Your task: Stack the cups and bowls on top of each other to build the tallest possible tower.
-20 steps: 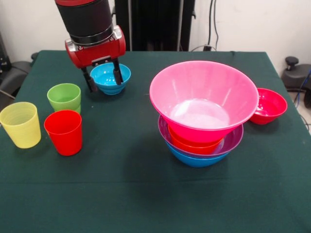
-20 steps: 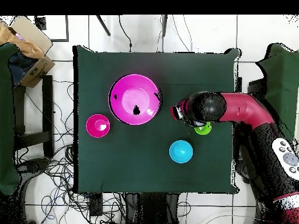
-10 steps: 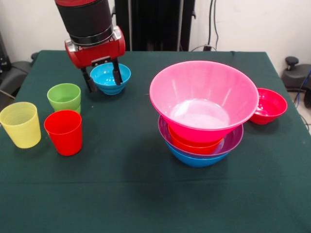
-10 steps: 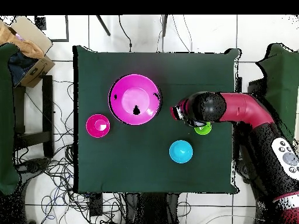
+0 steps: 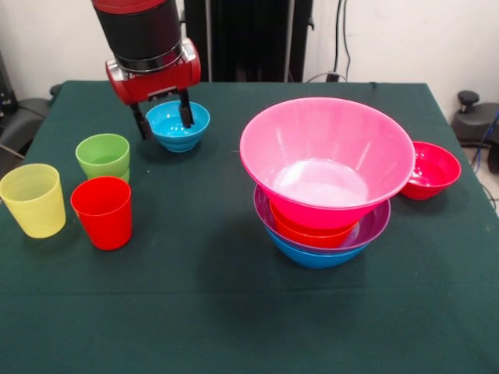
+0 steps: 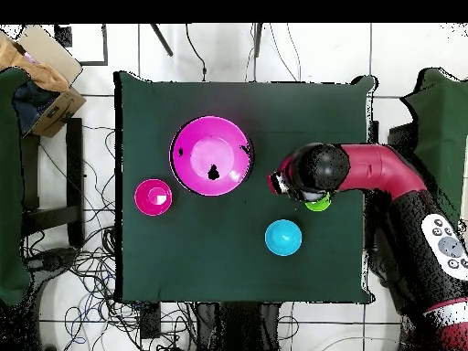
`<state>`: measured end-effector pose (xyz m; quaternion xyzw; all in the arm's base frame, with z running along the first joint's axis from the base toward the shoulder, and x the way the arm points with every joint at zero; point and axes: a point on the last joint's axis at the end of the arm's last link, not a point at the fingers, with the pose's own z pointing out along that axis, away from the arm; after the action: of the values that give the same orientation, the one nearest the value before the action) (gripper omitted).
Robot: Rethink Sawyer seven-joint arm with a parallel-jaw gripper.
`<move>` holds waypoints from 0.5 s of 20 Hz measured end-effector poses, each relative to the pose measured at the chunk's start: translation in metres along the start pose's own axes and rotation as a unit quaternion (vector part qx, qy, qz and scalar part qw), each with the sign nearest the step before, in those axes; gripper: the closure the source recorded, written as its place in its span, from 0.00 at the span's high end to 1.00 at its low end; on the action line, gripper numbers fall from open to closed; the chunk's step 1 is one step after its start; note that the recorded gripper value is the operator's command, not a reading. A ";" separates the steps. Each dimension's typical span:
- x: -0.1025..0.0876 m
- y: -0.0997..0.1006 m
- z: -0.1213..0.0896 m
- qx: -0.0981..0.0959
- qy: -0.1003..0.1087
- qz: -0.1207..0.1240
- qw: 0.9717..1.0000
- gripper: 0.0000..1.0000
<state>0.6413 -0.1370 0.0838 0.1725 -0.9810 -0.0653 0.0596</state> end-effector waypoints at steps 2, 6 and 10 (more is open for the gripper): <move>0.006 0.001 0.002 0.001 0.019 -0.004 1.000 1.00; 0.014 0.002 0.005 0.003 0.047 -0.009 0.999 1.00; 0.020 -0.003 0.007 0.012 0.055 -0.013 0.998 1.00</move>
<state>0.6221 -0.1457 0.0785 0.1898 -0.9745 -0.0446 0.1107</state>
